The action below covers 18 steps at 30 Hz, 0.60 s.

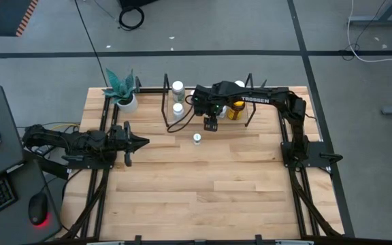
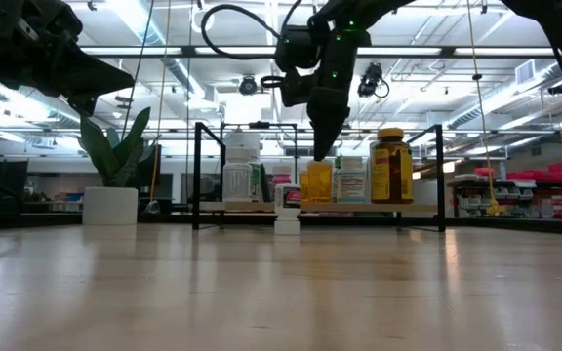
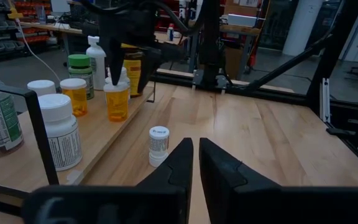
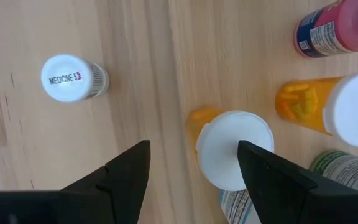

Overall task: Pick and place medicine bottles onto shelf by color
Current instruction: Close the yellow pill bottle

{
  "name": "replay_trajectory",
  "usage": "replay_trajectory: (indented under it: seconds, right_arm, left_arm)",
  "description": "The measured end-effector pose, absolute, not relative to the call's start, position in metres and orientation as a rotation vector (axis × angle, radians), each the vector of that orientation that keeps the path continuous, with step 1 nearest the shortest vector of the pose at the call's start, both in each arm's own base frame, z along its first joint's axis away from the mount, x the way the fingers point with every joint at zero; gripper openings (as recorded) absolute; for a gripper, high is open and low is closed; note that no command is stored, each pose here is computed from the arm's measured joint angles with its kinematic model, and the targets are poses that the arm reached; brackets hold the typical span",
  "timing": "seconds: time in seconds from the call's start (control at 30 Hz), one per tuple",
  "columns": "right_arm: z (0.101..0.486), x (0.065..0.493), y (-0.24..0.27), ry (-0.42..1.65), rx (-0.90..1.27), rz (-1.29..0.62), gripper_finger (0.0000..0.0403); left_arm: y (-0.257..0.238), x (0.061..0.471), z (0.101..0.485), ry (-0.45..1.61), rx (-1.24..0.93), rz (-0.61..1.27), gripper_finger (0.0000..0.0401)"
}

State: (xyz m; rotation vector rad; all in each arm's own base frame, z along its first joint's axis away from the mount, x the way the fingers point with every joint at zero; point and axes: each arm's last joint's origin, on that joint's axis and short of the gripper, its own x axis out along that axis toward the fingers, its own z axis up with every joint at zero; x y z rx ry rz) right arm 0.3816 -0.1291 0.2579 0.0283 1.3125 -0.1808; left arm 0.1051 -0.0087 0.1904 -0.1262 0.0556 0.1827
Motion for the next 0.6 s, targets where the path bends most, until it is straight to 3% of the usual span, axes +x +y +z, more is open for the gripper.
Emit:
replay_trajectory:
  seconds: [0.6]
  right_arm:
    - [0.258,0.3844,-0.1211,1.311,0.014,-0.163,0.025]
  left_arm:
    - [-0.0087,0.1051,0.1904,0.056,-0.126,0.183,0.0035]
